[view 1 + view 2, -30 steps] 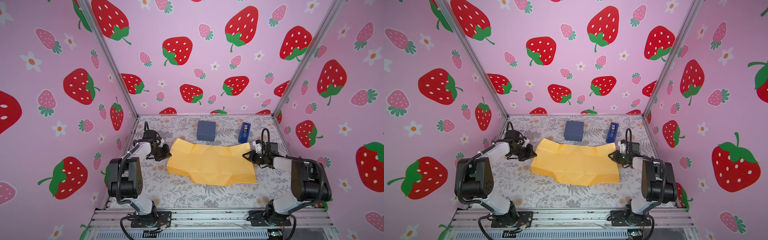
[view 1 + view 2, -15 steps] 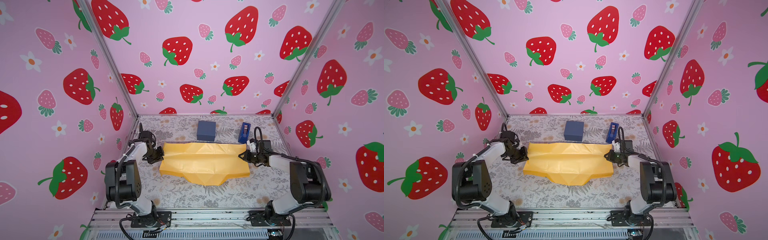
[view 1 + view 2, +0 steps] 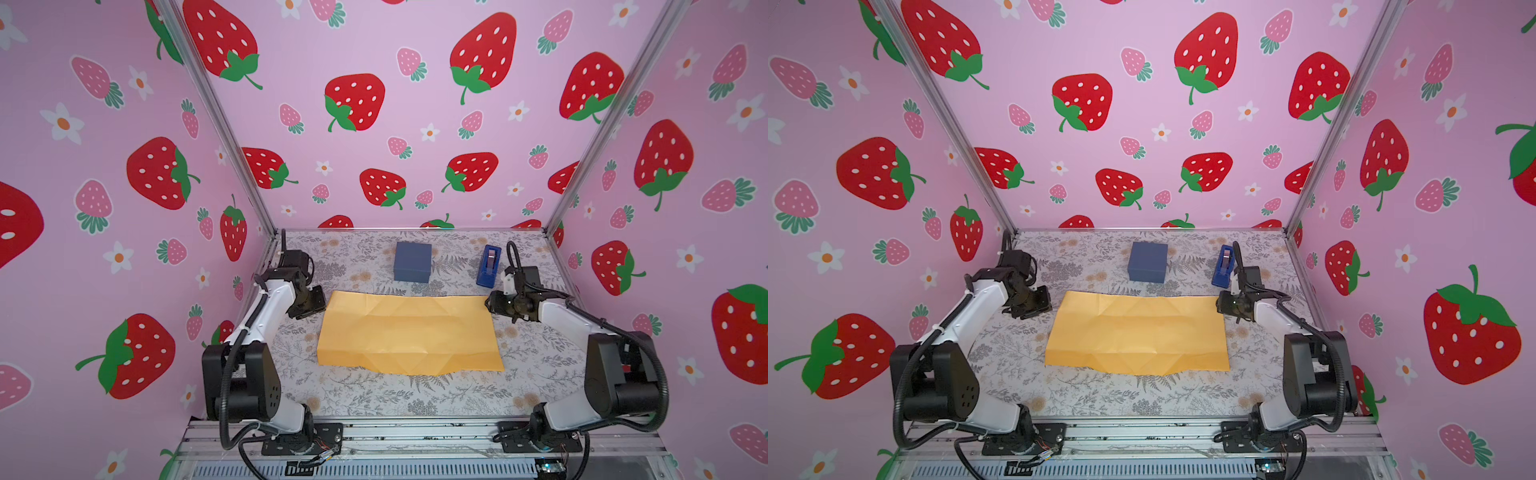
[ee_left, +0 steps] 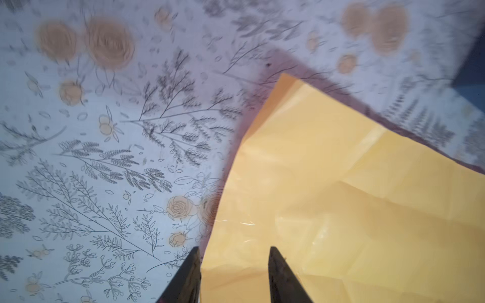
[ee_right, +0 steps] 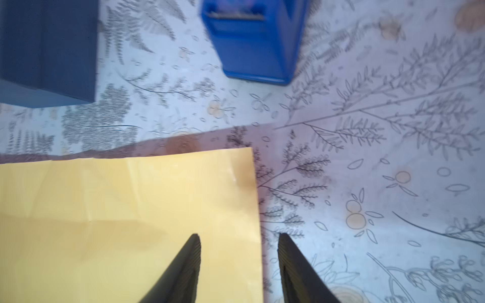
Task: Wrap a gift box in wrapping paper
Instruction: Adjust the wrapping paper at the center of the board.
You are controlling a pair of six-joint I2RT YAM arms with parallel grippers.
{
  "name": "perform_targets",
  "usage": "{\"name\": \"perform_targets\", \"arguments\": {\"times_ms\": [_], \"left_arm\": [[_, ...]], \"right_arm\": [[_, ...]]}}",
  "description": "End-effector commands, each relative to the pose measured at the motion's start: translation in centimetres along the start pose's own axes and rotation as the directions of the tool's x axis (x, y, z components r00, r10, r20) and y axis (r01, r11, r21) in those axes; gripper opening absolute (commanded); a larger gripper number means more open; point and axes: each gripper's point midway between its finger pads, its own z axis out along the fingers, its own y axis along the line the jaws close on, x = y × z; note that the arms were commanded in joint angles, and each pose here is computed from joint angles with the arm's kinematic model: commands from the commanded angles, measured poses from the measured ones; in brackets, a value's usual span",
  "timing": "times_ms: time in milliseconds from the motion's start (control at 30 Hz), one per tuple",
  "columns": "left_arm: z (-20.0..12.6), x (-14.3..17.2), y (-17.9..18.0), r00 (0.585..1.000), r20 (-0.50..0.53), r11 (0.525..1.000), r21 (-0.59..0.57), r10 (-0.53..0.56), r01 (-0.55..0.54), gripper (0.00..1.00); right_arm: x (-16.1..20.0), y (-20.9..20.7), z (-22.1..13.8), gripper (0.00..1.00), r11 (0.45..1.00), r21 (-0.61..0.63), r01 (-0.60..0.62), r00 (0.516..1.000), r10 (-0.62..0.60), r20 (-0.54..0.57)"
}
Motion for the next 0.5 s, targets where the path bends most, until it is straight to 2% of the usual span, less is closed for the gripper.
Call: {"name": "perform_targets", "arguments": {"times_ms": [0,67,100,133,167,233,300,467], "left_arm": [[-1.6,4.2,-5.5,0.981,-0.115,0.987,0.067,0.154,-0.147,0.45],[-0.7,7.3,-9.2,0.965,-0.177,0.971,0.175,0.192,-0.161,0.42],[-0.1,8.5,-10.4,0.960,-0.201,0.966,0.208,0.195,-0.153,0.39],[0.5,9.8,-11.8,0.955,-0.219,0.960,0.240,0.198,-0.144,0.35],[1.3,11.2,-12.9,0.951,-0.240,0.955,0.266,0.195,-0.129,0.33],[3.1,13.3,-13.7,0.943,-0.280,0.954,0.283,0.181,-0.099,0.32],[5.0,15.0,-13.1,0.935,-0.321,0.966,0.251,0.149,-0.068,0.30],[6.9,16.8,-8.0,0.936,-0.348,0.998,0.059,0.050,-0.032,0.30]], "right_arm": [[2.5,4.9,-1.2,0.51,0.989,-0.139,0.045,0.993,-0.061,-0.106],[5.1,10.5,-1.6,0.51,0.924,-0.382,0.020,0.981,-0.093,-0.173],[6.4,12.5,-1.8,0.51,0.885,-0.466,-0.001,0.974,-0.105,-0.202],[7.9,14.6,-2.1,0.55,0.839,-0.544,-0.031,0.965,-0.118,-0.236],[9.5,16.1,-2.4,0.55,0.805,-0.592,-0.051,0.956,-0.131,-0.261],[11.8,17.3,-2.6,0.56,0.771,-0.630,-0.098,0.945,-0.127,-0.302],[13.9,16.6,-2.1,0.56,0.784,-0.607,-0.129,0.932,-0.113,-0.345],[18.1,11.0,-0.4,0.55,0.916,-0.389,-0.101,0.894,-0.088,-0.439]]}}
